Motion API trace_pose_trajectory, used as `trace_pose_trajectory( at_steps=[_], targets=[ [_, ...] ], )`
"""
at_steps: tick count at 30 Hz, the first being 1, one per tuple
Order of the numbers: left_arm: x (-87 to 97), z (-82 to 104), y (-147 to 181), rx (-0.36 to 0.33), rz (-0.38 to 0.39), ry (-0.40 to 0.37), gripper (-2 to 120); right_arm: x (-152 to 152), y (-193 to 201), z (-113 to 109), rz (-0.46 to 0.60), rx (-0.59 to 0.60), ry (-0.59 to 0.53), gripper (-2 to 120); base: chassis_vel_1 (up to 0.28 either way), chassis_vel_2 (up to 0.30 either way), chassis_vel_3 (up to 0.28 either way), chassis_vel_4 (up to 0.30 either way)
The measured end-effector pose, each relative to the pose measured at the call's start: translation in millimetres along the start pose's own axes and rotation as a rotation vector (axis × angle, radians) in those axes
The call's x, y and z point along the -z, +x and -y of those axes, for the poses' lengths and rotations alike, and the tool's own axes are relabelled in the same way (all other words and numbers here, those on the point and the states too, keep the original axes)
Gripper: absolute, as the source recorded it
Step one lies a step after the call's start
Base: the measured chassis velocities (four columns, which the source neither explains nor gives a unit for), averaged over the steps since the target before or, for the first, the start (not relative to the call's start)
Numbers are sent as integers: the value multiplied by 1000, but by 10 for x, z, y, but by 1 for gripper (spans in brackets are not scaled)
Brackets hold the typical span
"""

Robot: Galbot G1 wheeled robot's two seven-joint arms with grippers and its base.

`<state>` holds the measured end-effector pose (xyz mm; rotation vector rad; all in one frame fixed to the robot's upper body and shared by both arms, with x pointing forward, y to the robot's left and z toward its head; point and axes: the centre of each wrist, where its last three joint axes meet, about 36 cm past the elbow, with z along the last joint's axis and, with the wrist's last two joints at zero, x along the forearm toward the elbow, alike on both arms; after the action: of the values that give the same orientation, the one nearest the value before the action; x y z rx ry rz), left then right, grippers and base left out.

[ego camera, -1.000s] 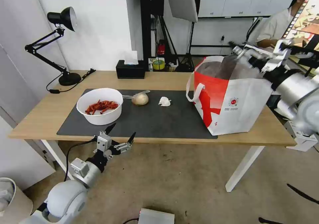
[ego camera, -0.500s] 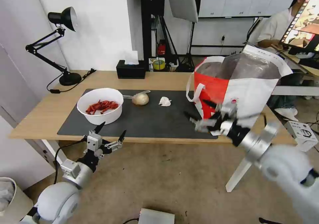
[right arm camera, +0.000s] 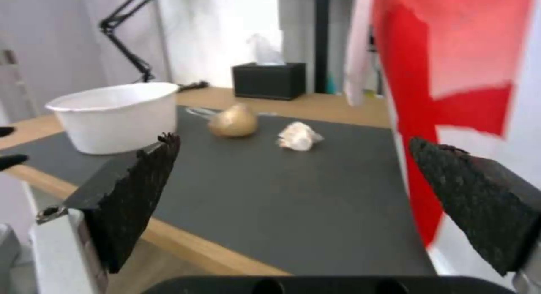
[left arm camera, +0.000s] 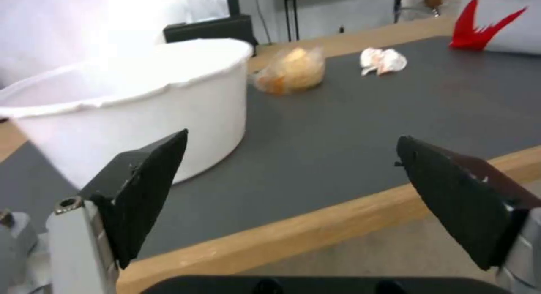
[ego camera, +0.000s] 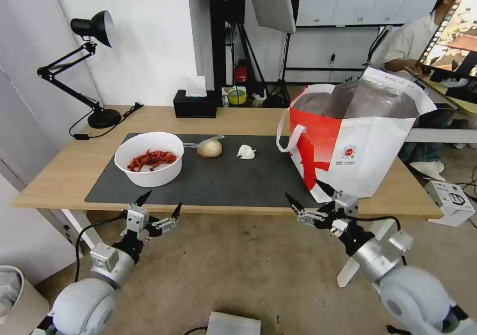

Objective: Pick up the trash from the table and place it into the takeout bag.

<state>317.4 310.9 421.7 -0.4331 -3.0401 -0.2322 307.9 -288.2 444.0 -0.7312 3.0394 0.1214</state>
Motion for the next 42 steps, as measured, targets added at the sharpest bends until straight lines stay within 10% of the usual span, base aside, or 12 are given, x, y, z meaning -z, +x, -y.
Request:
trace_pose_trajectory(
  at_steps=[29, 42],
  targets=[
    [-103, 13, 32, 35, -40, 8, 100, -210, 68, 16, -25, -64, -7, 100, 0, 0, 0, 0],
    [-46, 68, -61, -7, -18, 22, 100, -109, -571, -25, -68, 13, -23, 100, 0, 0, 0, 0]
  ],
)
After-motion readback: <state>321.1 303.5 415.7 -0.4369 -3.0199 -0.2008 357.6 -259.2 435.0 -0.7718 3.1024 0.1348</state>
